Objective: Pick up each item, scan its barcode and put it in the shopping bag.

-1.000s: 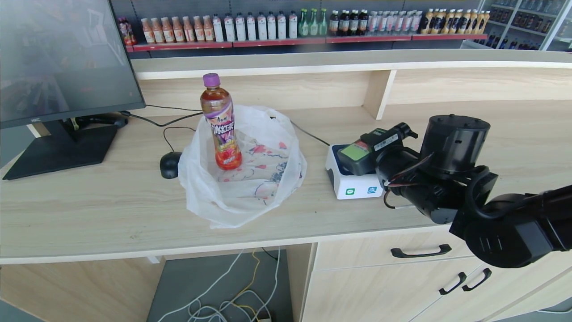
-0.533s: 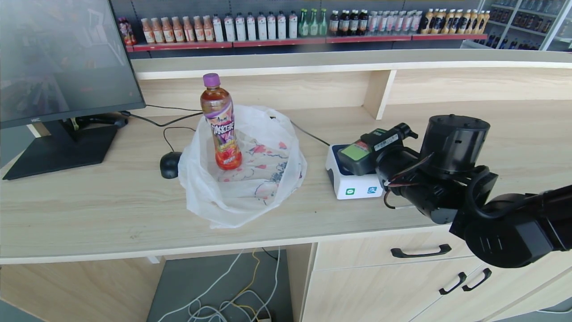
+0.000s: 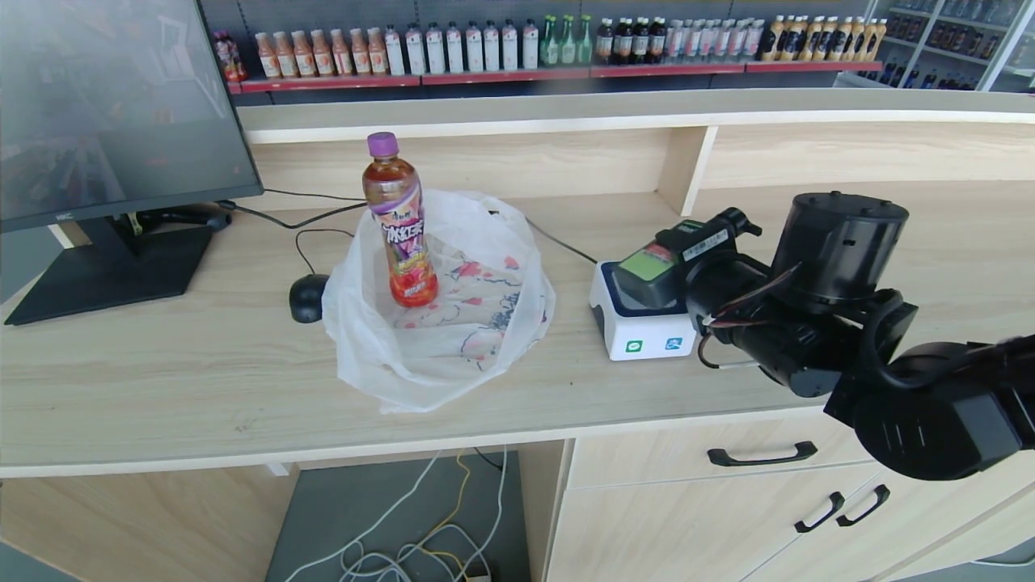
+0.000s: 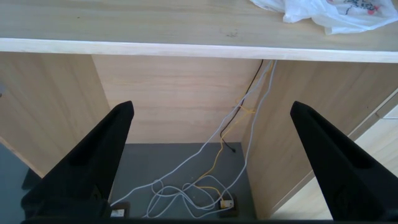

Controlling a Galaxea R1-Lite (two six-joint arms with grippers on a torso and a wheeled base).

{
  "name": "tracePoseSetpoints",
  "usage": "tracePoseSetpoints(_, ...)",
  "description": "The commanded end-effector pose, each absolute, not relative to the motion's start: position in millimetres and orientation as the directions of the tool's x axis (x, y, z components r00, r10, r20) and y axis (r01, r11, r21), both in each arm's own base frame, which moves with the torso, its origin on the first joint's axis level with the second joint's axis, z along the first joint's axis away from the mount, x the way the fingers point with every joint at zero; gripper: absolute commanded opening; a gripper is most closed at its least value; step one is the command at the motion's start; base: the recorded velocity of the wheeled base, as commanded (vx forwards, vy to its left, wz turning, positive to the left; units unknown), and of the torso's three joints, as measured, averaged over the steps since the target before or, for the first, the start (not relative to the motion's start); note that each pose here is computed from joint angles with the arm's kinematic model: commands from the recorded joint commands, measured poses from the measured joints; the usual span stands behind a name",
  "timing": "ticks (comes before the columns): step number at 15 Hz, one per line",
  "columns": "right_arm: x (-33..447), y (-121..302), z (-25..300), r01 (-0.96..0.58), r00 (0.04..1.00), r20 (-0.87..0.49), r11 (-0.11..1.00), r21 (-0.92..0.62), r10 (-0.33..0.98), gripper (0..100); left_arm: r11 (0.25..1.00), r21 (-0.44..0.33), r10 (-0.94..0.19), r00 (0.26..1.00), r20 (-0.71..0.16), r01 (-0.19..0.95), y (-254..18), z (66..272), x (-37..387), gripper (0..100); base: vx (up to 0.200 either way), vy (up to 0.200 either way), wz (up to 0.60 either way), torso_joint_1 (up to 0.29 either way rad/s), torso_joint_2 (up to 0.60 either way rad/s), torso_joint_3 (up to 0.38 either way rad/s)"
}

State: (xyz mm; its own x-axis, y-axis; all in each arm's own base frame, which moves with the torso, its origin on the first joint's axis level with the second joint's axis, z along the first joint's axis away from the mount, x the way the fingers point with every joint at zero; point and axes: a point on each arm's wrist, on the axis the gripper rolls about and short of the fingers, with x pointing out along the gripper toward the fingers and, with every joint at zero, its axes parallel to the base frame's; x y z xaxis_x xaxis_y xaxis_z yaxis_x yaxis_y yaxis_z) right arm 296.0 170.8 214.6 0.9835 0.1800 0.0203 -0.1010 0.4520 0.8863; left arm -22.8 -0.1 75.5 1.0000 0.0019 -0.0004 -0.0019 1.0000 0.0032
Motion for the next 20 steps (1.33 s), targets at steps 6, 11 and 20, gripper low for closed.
tracePoseSetpoints(6, 282, 160, 243, -0.202, 0.979, 0.132, 0.62, 0.758, 0.157, 0, 1.0, 0.003, 0.002, 1.0, 0.0, -0.002, 0, 75, -23, 100, 0.0, 0.0, 0.0, 0.0, 0.0, 0.0)
tracePoseSetpoints(11, 273, 152, 271, -0.285, 0.934, 0.34, 0.81, 0.513, 0.114, 0, 1.0, 0.003, 0.003, 1.0, 0.0, -0.003, 0, 75, -23, 100, 0.0, 0.0, 0.0, 0.0, 0.0, 0.0)
tracePoseSetpoints(20, 221, 129, 271, -0.392, 0.838, 0.422, 0.92, 0.021, 0.347, 0, 1.0, 0.003, 0.003, 1.0, 0.0, -0.003, 0, 75, -23, 100, 0.0, 0.0, 0.0, 0.0, 0.0, 0.0)
